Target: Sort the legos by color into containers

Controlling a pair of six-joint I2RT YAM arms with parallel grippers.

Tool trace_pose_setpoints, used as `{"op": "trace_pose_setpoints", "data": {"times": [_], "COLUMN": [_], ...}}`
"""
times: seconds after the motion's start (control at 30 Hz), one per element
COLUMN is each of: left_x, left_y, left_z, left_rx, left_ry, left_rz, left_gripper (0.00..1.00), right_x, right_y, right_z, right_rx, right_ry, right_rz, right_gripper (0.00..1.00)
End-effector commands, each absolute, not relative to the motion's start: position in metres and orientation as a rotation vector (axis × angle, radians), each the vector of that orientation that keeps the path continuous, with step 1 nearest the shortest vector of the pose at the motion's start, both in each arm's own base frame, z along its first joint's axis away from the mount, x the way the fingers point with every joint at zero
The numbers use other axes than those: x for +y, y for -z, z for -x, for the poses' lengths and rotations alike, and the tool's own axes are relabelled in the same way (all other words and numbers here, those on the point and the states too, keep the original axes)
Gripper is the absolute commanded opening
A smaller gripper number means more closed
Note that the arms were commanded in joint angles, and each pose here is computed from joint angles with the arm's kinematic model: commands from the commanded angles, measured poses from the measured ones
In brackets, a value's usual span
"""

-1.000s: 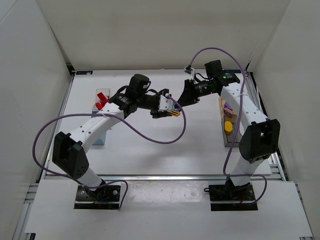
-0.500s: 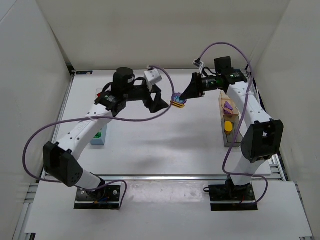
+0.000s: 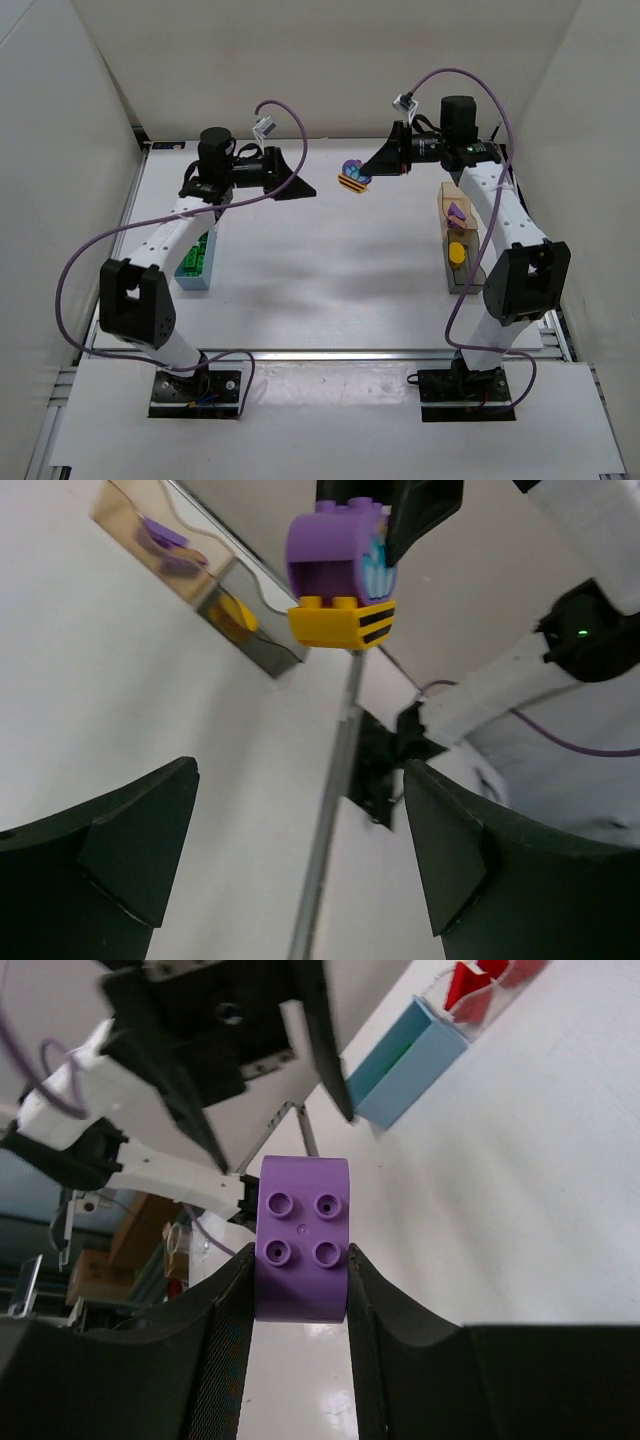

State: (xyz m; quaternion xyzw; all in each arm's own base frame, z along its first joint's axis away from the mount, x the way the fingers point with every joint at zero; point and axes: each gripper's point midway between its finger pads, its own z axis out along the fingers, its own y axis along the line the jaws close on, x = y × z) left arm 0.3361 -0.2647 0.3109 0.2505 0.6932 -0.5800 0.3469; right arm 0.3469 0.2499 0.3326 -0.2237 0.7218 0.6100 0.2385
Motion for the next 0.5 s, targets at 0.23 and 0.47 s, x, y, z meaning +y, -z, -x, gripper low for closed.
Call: {"op": "trace_pose_setpoints", "data": {"times": [0.23, 0.47], "left_x": [-0.286, -0.294], "left_y": [-0.340, -0.346], "left_z": [-0.318, -0.309], "left_rx": [1.669, 1.626], "left_ry": [1.759, 1.774], "left_rz": [-0.825, -0.884], "left_gripper": [0.90, 0.86], "right_x": [0.270, 0.274], "right_y": [-0.368, -0.362], "right_z": [-0.312, -0.314], "right_rx": [1.849, 1.855], "right_ry": [-1.754, -1.761], "right_rz": [0.793, 0.801], "right_gripper": [0.00, 0.00]}}
